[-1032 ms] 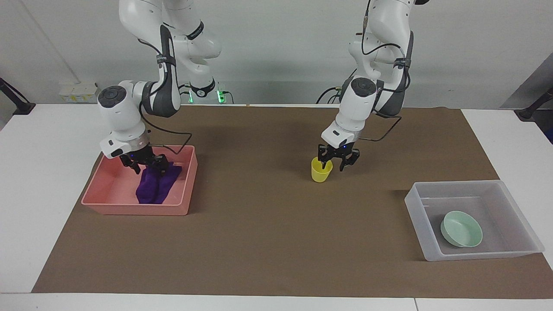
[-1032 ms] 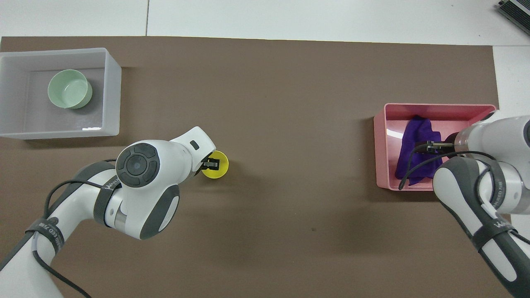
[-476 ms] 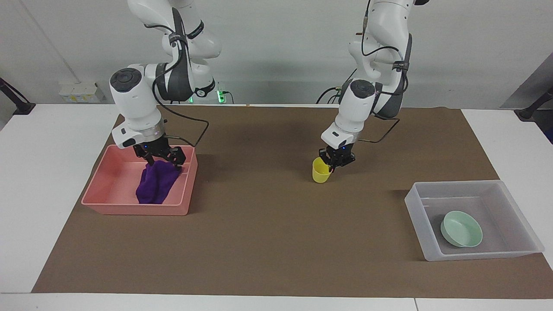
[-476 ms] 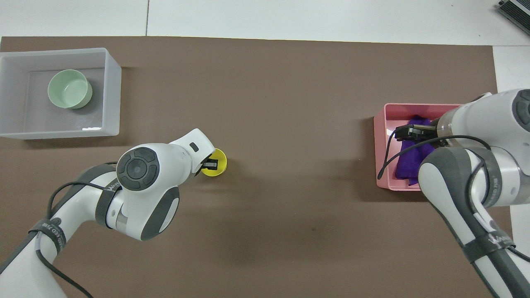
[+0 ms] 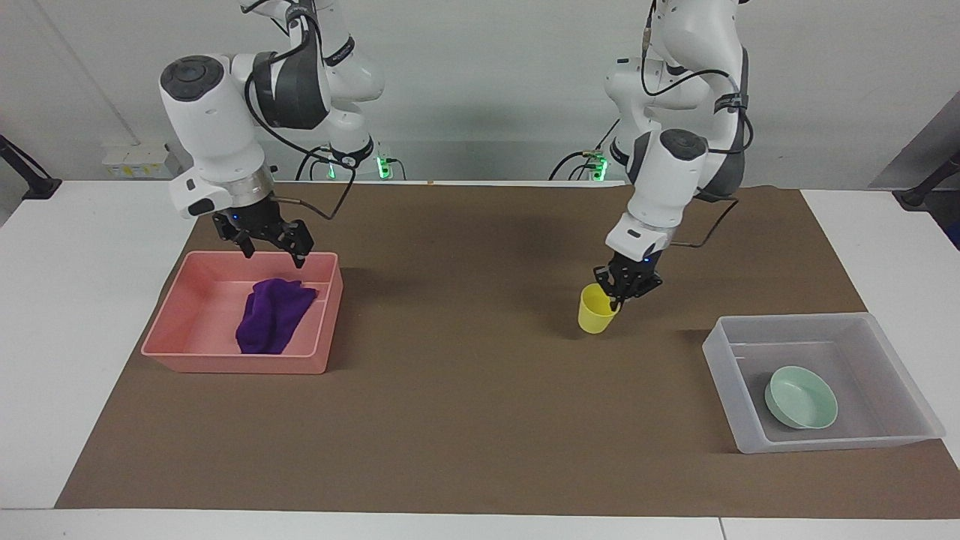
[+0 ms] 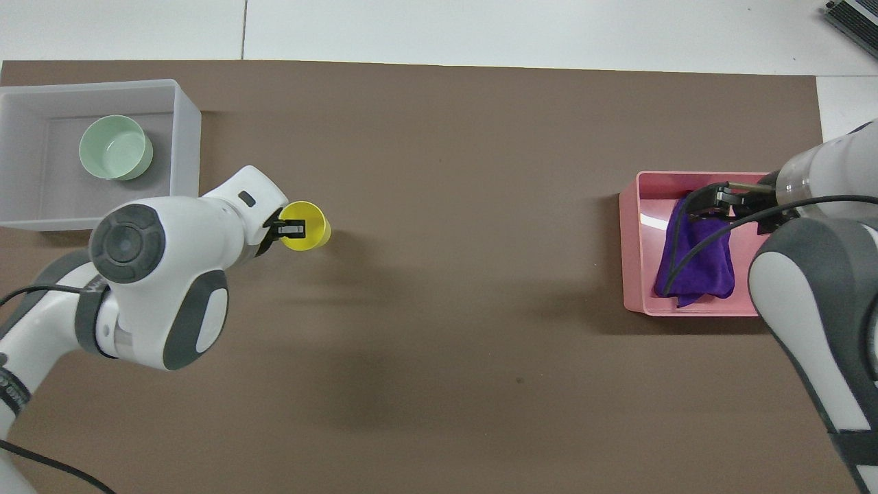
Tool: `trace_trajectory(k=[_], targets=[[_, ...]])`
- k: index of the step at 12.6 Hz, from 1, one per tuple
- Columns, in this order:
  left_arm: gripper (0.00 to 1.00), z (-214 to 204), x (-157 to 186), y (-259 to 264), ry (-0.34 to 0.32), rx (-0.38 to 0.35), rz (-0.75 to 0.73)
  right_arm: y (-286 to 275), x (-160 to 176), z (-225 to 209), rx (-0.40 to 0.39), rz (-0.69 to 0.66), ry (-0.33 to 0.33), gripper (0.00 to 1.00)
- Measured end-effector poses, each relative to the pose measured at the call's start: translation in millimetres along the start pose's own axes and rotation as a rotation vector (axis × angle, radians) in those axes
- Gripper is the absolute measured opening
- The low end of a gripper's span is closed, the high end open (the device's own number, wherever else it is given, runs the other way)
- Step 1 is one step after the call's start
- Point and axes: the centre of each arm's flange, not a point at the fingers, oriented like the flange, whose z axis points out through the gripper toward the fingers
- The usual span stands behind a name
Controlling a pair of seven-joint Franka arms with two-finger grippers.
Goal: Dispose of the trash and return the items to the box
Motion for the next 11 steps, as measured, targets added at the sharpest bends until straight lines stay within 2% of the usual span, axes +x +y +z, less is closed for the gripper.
trace_trajectory(k=[3,6,11], targets=[[0.03,-47.2,37.4,-73.3,-0.002,0.035,0.021,4.3,-3.4,-42.4,0.003,0.009,0.000,1.00],[0.03,-79.2,65.1,-139.7,0.043,0.062,-0.016,16.0,-10.4,-81.7,0.006,0.030,-0.022,1.00],[0.03,-77.4,113.1,-237.5,0.082,0.094,-0.100,51.3,-20.8,-112.7,-0.002,0.004,-0.066,1.00]])
